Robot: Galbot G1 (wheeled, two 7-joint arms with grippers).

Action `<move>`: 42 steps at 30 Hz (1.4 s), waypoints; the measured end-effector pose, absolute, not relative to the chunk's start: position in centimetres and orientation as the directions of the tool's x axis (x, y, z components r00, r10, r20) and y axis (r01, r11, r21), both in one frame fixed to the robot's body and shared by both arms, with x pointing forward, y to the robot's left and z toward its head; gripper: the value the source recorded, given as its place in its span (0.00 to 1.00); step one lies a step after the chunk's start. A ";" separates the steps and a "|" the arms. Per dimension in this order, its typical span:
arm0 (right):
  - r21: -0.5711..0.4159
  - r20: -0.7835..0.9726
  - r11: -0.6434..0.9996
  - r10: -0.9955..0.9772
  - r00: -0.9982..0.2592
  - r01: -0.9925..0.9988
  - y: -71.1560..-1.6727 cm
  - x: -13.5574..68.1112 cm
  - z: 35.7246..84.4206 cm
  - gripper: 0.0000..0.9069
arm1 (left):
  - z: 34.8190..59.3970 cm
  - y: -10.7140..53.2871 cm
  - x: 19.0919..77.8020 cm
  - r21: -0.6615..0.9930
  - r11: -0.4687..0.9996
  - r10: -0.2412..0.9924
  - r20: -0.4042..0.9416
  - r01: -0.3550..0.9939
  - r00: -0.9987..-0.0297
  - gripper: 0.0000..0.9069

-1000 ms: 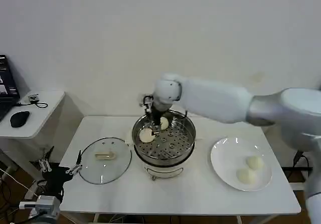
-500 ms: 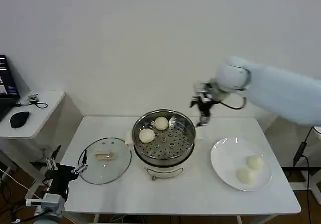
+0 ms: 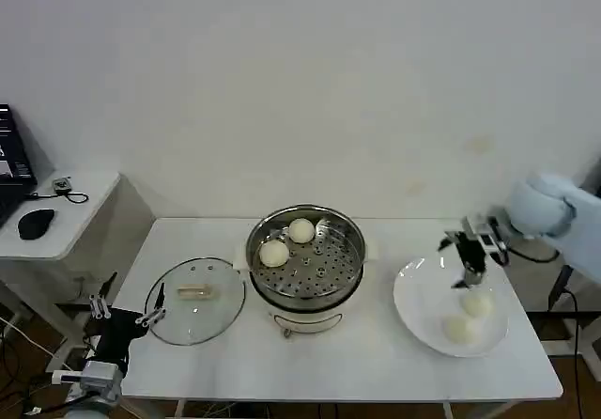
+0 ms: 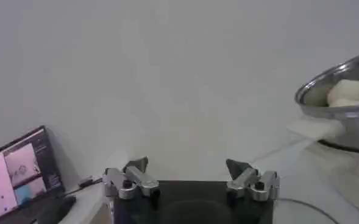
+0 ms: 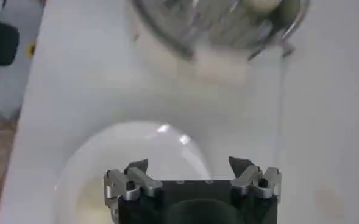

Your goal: Take steamed baozi put them in steamer then cover it.

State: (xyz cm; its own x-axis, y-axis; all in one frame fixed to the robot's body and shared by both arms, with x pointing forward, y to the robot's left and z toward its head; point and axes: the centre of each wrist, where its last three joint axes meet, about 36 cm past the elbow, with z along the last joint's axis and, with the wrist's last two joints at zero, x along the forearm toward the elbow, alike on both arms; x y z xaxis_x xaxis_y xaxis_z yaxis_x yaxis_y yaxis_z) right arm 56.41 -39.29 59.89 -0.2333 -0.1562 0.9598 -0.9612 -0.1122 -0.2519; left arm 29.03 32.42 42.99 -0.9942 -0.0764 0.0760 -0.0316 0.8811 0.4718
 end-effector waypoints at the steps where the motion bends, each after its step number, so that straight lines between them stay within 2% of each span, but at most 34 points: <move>1: -0.244 0.962 -0.112 -0.150 -0.226 -0.963 -39.8 56.1 59.2 1.00 | 43.0 32.4 29.0 0.472 0.881 -0.077 0.077 -0.032 -0.994 1.00; 13: -0.175 0.983 -0.121 -0.084 -0.165 -0.977 -42.5 53.9 53.0 1.00 | 43.2 32.6 28.5 0.476 0.878 -0.088 0.077 -0.041 -0.993 1.00; 30: -0.117 0.993 -0.127 -0.043 -0.113 -0.985 -41.9 54.2 47.3 1.00 | 43.3 32.8 28.1 0.477 0.877 -0.109 0.076 -0.060 -0.991 1.00; 42: -0.114 0.993 -0.105 -0.039 -0.110 -0.988 -41.4 54.5 45.9 0.79 | 43.4 32.7 28.1 0.479 0.876 -0.108 0.073 -0.060 -0.992 1.00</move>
State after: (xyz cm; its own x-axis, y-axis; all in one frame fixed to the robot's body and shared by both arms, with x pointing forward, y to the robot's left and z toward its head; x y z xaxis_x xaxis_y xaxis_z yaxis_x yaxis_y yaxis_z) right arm 54.49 -41.42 45.90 -0.1103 -0.0387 0.9931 -0.9880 -0.1047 -0.1138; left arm 28.12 32.73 43.43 -0.9915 -0.1075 0.0733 -0.0596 0.8758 0.4790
